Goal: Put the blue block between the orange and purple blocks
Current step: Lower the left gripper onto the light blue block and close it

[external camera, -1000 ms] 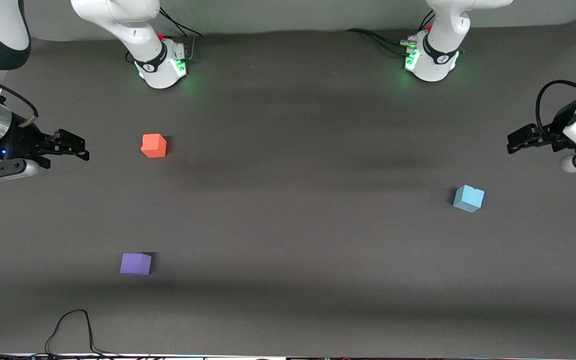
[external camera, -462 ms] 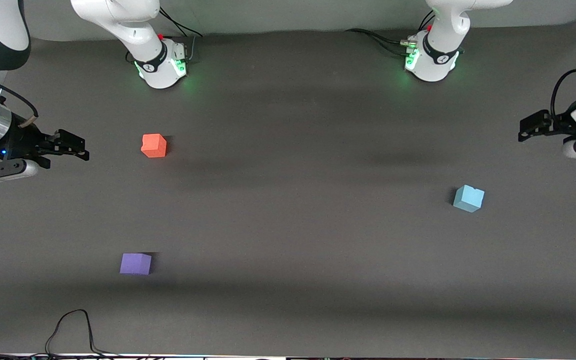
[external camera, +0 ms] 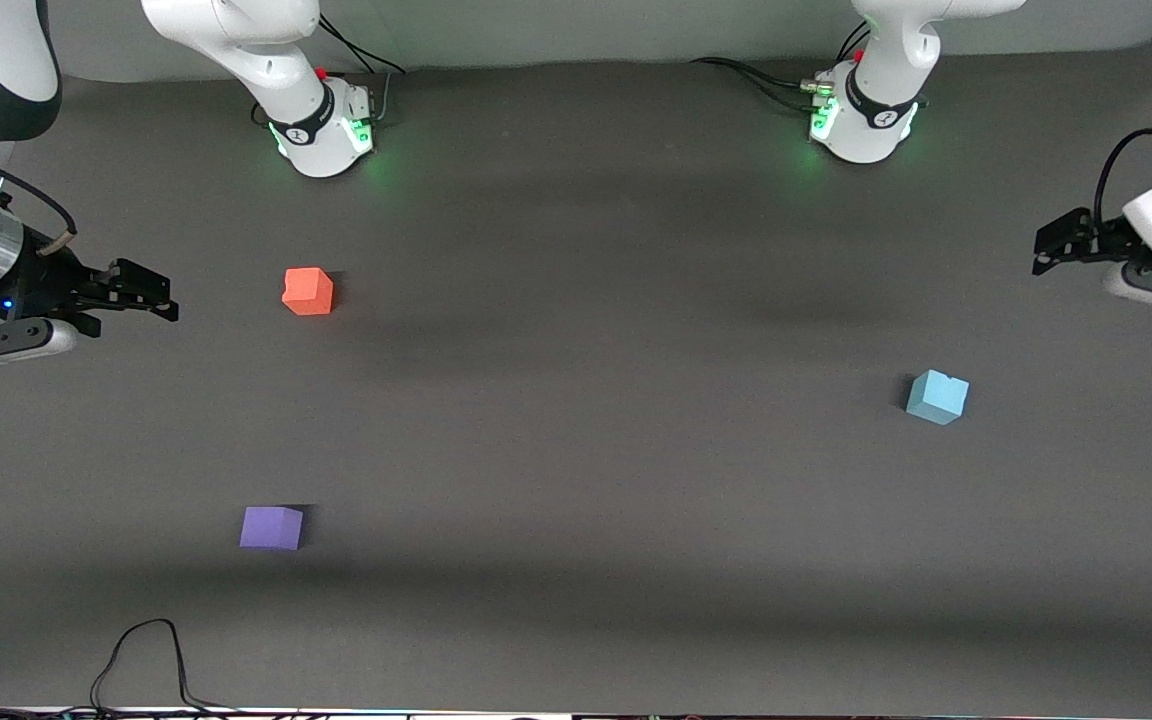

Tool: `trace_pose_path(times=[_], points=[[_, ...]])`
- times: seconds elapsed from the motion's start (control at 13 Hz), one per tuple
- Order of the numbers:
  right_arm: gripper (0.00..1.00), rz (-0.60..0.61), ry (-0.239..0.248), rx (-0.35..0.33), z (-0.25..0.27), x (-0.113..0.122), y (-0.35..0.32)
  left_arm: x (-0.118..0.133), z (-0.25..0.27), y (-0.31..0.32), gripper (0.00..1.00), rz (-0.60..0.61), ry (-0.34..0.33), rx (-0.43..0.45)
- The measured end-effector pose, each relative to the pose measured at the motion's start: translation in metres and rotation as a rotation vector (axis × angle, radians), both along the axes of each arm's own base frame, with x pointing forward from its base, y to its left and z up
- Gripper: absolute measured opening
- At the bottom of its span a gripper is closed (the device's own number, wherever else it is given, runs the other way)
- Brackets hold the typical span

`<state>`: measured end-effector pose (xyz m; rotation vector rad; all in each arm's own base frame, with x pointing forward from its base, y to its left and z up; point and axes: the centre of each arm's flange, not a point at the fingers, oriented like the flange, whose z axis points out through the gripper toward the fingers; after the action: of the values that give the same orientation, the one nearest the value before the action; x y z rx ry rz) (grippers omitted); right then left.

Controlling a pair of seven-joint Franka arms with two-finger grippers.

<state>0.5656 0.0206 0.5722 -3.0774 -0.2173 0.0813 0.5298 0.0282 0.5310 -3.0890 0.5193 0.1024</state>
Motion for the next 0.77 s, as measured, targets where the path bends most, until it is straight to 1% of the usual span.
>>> trace_pose_path(times=[0.15, 0.38, 0.46, 0.62, 0.77], points=[[1.00, 0.000, 0.000, 0.000, 0.000, 0.000, 0.000, 0.011, -0.045, 0.000, 1.00, -0.012, -0.001, 0.010], [1.00, 0.000, 0.001, 0.000, 0.000, 0.000, 0.000, 0.029, -0.121, 0.004, 1.00, -0.073, 0.012, 0.020], [1.00, 0.000, 0.001, 0.000, 0.000, 0.000, 0.000, 0.034, -0.145, 0.010, 1.00, -0.079, 0.007, 0.022], [1.00, 0.000, 0.001, 0.000, 0.000, 0.000, 0.000, 0.034, -0.190, 0.017, 1.00, -0.083, -0.035, 0.025], [1.00, 0.000, 0.001, 0.000, 0.000, 0.000, 0.000, 0.024, -0.233, 0.016, 1.00, -0.088, -0.065, 0.025]])
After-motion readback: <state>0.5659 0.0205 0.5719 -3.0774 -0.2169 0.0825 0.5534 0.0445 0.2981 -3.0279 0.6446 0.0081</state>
